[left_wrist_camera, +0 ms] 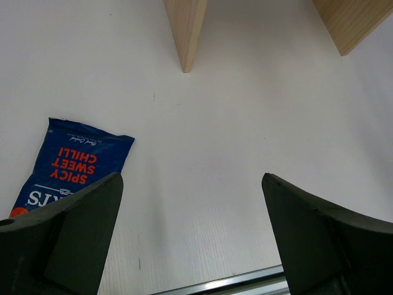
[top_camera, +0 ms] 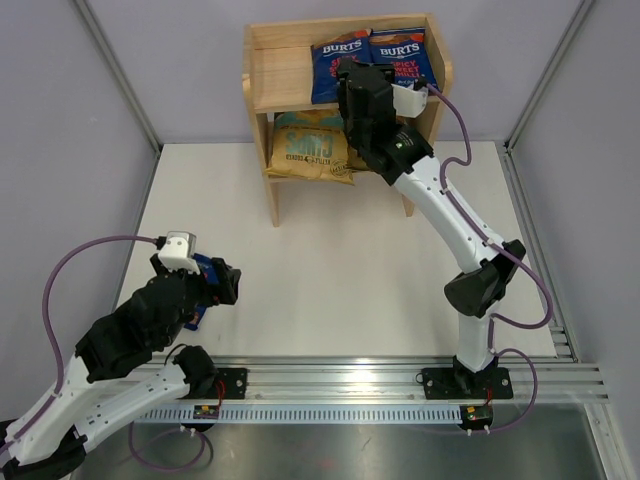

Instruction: Place and organize the chips bags onto the shelf

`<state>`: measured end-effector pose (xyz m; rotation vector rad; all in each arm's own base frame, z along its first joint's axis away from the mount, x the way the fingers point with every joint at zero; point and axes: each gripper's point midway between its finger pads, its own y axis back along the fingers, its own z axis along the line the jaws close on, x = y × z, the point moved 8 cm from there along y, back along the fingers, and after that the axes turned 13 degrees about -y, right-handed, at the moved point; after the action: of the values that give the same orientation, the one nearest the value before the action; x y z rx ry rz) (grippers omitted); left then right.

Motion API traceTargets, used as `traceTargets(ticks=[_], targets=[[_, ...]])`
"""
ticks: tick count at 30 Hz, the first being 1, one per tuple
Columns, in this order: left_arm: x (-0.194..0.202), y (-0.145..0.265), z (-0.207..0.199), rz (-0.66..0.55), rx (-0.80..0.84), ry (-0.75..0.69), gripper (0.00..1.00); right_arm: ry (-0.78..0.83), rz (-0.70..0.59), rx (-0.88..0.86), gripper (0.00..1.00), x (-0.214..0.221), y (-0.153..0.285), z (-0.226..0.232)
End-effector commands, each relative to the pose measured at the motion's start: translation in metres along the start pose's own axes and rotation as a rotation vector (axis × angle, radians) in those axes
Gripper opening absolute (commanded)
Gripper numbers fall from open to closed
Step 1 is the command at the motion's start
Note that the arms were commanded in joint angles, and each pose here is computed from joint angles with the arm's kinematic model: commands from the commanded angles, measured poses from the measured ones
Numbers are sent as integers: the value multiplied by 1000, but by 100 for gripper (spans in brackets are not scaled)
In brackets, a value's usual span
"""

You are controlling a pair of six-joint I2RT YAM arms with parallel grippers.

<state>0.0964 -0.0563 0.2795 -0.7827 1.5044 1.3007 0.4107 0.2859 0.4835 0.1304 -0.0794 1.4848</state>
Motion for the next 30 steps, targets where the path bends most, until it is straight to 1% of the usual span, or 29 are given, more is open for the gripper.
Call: traceTargets(ticks=[1,5,7,12,14,17,18,19,20,26,30], targets=[[-5,-1,-1,-40,8,22,99,68,-18,26,56,-15,12,13],[-4,-3,-3,-29,5,14,99,108,-2,52,59,-19,20,21],[-4,-4,-3,-27,4,13,99,138,6,88,60,-20,22,16],[-4,-4,-3,-26,6,13,99,127,91,118,59,-15,30,21],[-4,-4,-3,-22,4,9,99,129,99,135,59,-16,33,19],[-4,-4,-3,-21,1,11,99,128,103,150,51,-18,34,12],[-4,-4,-3,-22,1,12,99,121,111,148,46,-17,35,12],[-4,-4,-3,-25,0,15,99,100,115,130,32,-17,35,15],[-4,-3,-2,-28,0,15,99,101,111,138,27,-18,35,10],[-4,-3,-2,-31,-1,18,99,71,81,104,15,-23,33,21],[-4,-3,-2,-29,-2,18,99,47,57,93,12,-29,25,25]])
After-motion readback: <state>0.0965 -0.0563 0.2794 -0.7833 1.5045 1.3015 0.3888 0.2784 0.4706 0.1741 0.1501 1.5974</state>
